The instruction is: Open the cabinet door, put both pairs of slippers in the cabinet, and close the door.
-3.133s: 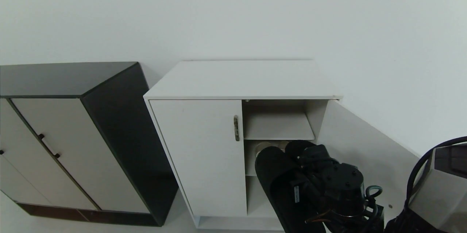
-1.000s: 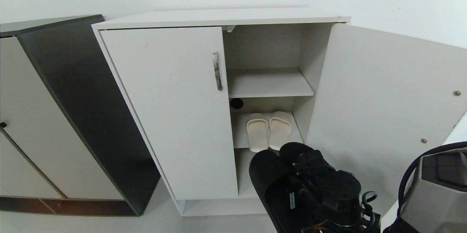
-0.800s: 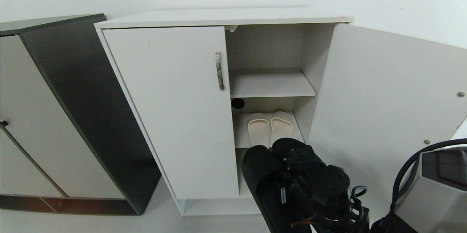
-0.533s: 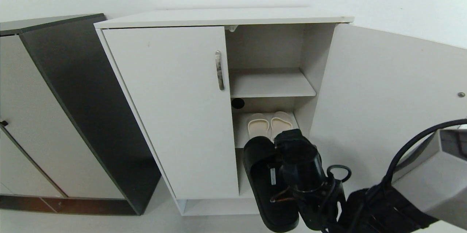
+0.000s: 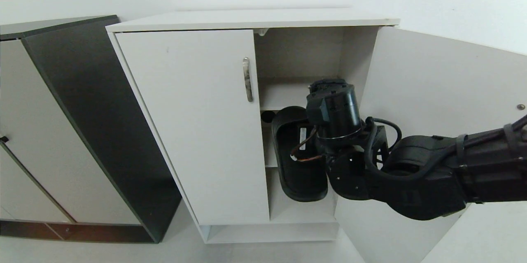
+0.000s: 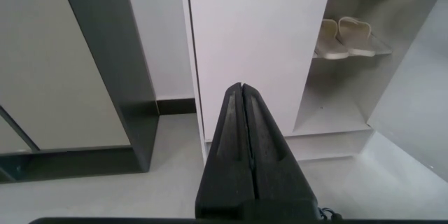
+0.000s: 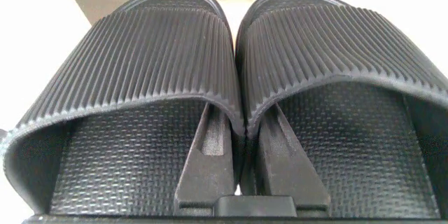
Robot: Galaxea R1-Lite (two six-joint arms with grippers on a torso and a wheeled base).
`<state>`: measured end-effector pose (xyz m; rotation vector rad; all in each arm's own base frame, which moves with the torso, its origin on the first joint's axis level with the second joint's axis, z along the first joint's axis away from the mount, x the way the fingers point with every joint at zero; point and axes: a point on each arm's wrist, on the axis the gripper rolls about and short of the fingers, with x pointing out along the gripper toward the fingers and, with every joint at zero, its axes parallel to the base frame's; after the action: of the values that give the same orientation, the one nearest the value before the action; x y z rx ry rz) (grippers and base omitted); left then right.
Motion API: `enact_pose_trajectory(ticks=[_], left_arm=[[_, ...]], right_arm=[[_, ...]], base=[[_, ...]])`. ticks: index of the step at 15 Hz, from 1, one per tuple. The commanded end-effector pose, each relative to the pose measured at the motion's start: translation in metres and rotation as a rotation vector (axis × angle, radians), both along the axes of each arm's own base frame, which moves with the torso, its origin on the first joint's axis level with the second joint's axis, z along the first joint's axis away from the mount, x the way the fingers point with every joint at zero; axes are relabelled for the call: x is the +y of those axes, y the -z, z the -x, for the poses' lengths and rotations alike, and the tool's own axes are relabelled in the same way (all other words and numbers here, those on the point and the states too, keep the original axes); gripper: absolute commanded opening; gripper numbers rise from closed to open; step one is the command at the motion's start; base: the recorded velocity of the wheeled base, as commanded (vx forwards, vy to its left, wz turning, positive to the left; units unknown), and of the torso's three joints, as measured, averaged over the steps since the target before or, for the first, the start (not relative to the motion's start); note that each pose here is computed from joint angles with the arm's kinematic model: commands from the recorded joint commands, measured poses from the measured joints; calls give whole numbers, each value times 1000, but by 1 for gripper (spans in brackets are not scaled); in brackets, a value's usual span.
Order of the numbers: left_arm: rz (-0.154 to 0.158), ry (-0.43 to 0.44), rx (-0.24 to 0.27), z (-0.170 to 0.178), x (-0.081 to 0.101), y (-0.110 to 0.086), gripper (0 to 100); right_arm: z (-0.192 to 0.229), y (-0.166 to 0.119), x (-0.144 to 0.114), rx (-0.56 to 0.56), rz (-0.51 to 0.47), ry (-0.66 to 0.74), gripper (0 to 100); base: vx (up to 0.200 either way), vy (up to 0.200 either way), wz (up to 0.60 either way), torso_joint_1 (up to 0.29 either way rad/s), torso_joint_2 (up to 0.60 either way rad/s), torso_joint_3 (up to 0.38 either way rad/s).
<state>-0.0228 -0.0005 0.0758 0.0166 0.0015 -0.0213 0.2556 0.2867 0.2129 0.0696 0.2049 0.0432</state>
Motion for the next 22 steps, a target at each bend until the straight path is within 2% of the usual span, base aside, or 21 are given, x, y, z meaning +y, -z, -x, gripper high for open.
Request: enact_pose_trajectory(ticks=[1, 5, 17, 22], left_arm=[[0, 0, 0, 0, 0, 0, 0], [0, 0, 0, 0, 0, 0, 0], [0, 0, 0, 0, 0, 0, 0], [0, 0, 0, 0, 0, 0, 0]], right_arm=[[3, -16, -3, -29, -35, 0, 0], [3, -13, -2, -23, -23, -3, 0], [3, -7, -4, -10, -11, -2, 0], [2, -6, -3, -8, 14, -10, 0]], base=[[0, 0, 0, 0, 0, 0], [0, 0, 0, 0, 0, 0], [200, 0, 0, 4, 3, 4], [0, 0, 0, 0, 0, 0]])
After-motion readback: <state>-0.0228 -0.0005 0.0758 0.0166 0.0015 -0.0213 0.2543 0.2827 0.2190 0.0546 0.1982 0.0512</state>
